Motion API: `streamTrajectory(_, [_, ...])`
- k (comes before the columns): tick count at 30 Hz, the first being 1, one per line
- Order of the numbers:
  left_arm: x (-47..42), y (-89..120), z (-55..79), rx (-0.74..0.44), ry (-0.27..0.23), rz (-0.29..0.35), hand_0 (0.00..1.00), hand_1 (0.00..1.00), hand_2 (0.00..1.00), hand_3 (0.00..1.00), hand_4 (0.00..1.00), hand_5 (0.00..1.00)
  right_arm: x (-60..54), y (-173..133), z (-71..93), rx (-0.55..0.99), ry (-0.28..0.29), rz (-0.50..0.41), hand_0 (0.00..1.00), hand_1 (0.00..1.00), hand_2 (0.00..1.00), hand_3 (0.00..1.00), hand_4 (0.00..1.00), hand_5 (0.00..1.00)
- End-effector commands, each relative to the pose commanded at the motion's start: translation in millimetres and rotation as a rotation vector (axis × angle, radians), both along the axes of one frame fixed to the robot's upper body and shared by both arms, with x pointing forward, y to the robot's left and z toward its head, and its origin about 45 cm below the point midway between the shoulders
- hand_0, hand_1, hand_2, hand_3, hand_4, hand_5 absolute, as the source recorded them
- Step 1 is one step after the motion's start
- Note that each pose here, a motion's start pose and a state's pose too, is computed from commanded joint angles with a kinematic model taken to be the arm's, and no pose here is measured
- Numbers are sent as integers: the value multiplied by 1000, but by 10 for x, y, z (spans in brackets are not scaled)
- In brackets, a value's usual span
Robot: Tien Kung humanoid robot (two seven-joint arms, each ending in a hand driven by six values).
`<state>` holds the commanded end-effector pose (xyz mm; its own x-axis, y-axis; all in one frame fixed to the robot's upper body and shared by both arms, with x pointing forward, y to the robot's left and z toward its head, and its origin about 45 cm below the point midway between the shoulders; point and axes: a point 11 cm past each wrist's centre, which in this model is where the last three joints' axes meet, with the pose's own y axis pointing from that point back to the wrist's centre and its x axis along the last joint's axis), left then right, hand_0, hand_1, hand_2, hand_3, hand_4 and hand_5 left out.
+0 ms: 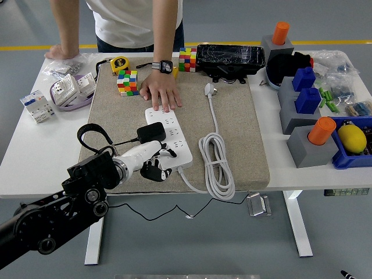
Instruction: Put the plug near the board,insert it into the board,press the button,pull the plug out
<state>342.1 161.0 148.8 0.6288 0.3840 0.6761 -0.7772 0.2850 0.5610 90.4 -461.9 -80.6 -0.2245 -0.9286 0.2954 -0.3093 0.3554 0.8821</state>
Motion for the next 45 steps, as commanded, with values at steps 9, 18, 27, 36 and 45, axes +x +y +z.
streamTrajectory(9, [-44,-32,-49,11,14,-16,63,70,147,776,614,120,-7,-2,-1,0,0,-2,594,632,625,550,940,476])
streamTrajectory(18, [28,-61,213,-125,-96,-11,70,67,148,681,666,136,5,3,2,1,-3,0,594,633,624,550,940,475])
streamTrajectory(27, [153,61,434,-414,-226,85,138,84,192,589,786,315,0,7,-2,1,-2,0,594,632,625,551,940,475])
streamTrajectory(36, [187,207,384,-651,-248,234,343,402,449,471,810,367,-19,23,-15,4,3,-2,594,633,625,550,940,474])
streamTrajectory(45, [246,351,389,-699,-289,294,491,590,551,524,818,375,5,29,-13,4,1,3,595,632,625,550,940,475])
